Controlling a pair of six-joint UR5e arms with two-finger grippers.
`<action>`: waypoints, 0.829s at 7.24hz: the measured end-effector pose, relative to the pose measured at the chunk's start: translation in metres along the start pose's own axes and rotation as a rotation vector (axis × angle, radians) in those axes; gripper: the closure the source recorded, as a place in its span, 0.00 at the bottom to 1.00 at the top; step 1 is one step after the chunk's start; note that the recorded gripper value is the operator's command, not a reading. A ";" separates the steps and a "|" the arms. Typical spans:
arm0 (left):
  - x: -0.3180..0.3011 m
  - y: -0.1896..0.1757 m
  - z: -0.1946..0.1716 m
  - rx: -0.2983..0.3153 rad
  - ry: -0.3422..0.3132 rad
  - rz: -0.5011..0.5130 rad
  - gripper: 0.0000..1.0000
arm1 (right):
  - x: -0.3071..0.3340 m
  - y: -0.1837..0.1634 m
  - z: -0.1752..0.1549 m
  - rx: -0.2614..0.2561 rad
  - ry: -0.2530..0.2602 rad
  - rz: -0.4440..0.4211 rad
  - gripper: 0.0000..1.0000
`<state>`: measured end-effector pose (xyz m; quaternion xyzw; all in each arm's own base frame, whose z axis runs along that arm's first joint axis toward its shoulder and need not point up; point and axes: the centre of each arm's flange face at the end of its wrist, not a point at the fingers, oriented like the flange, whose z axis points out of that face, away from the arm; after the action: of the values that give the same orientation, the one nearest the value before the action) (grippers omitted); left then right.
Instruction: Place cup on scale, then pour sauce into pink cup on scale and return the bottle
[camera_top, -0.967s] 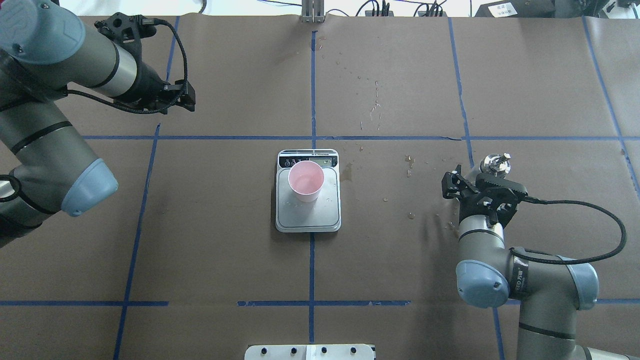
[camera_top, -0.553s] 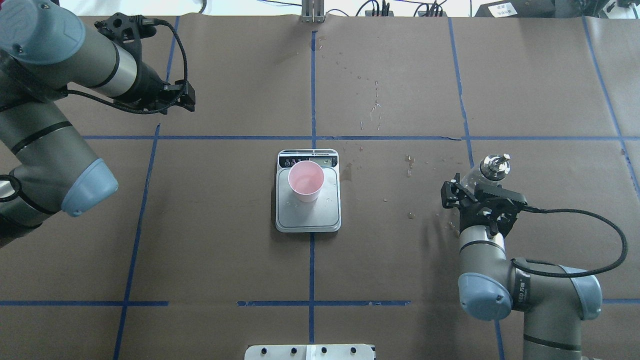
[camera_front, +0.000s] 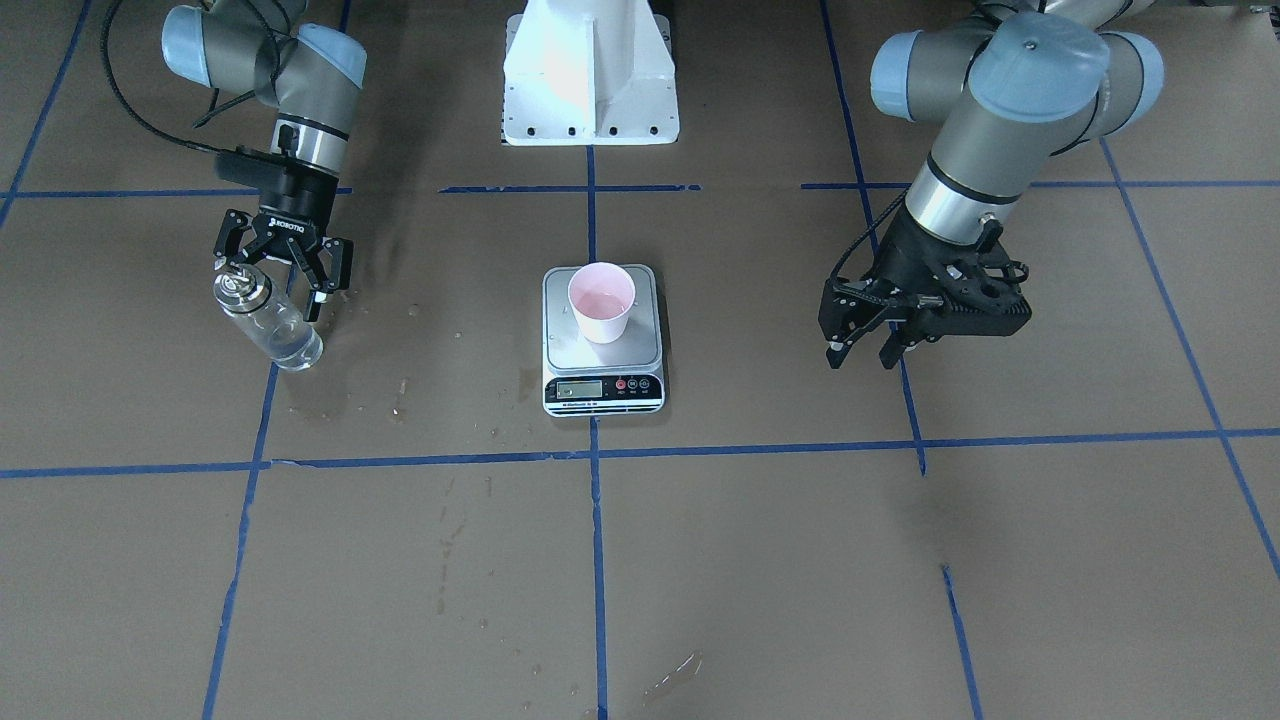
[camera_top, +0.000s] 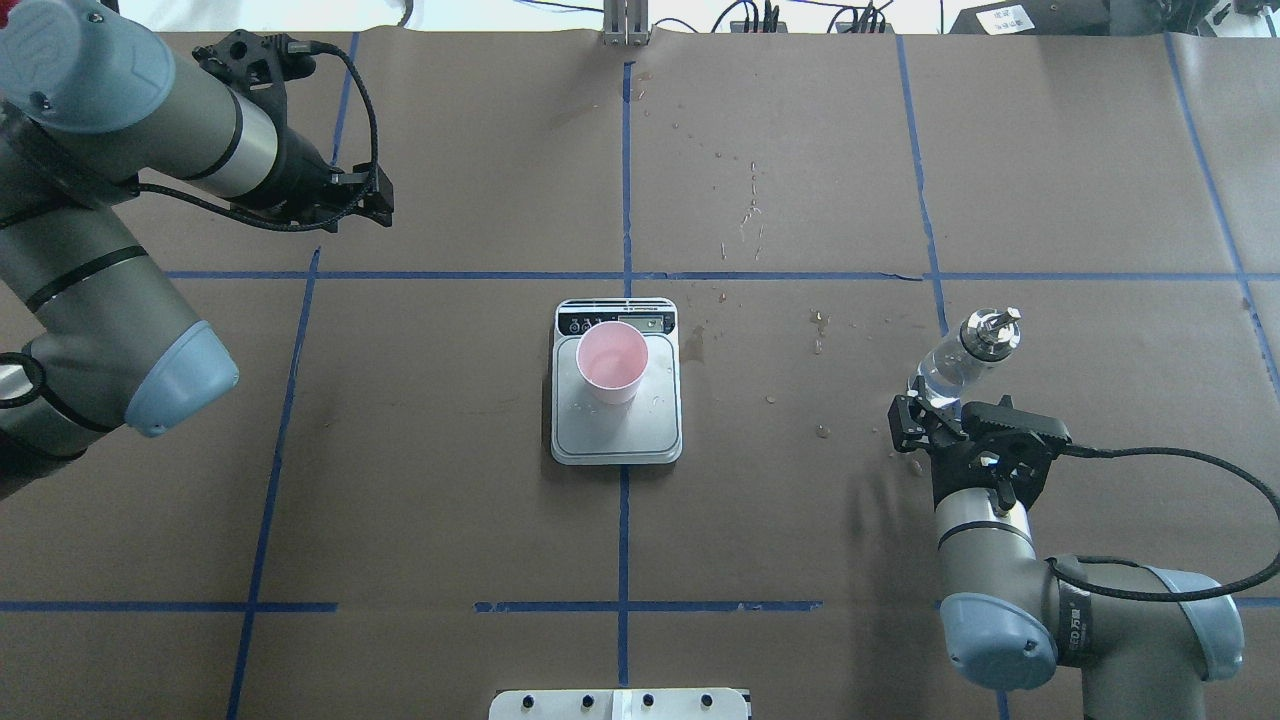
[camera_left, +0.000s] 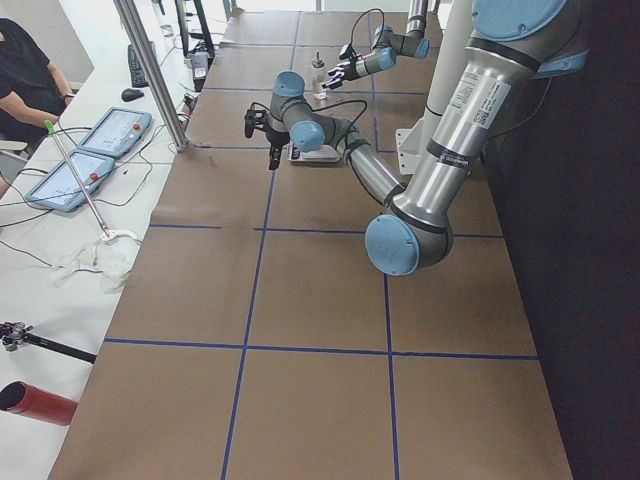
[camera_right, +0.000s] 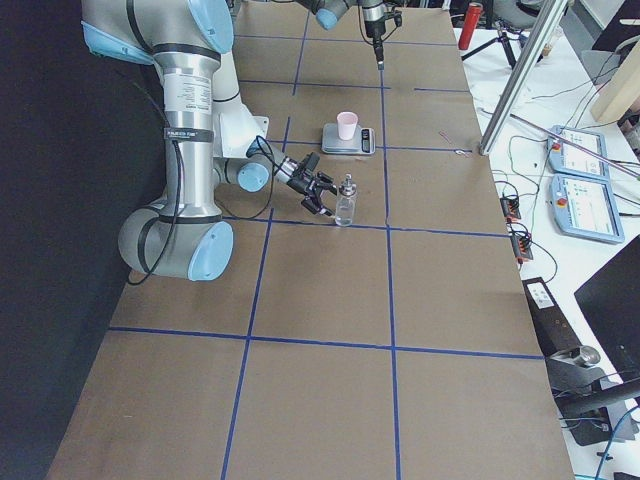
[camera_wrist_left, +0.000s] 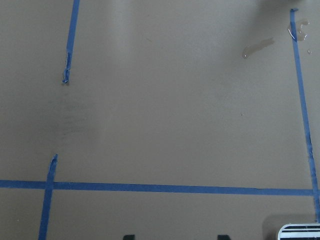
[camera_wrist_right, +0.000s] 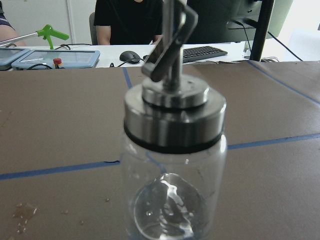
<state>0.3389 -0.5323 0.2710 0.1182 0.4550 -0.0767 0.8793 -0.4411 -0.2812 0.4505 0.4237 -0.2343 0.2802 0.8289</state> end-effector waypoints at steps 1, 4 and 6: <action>0.000 0.000 0.000 0.000 0.000 0.000 0.37 | 0.006 0.006 -0.005 0.004 -0.009 -0.019 0.00; 0.001 0.001 0.000 -0.001 0.002 0.000 0.36 | 0.048 0.007 -0.012 0.011 -0.008 -0.079 0.00; 0.002 0.003 -0.003 -0.001 0.006 0.001 0.36 | 0.090 0.002 -0.006 0.009 -0.017 -0.079 0.00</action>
<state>0.3390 -0.5286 0.2682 0.1181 0.4577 -0.0755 0.8780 -0.3756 -0.2513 0.5051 0.4385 -0.2231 0.2448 0.8355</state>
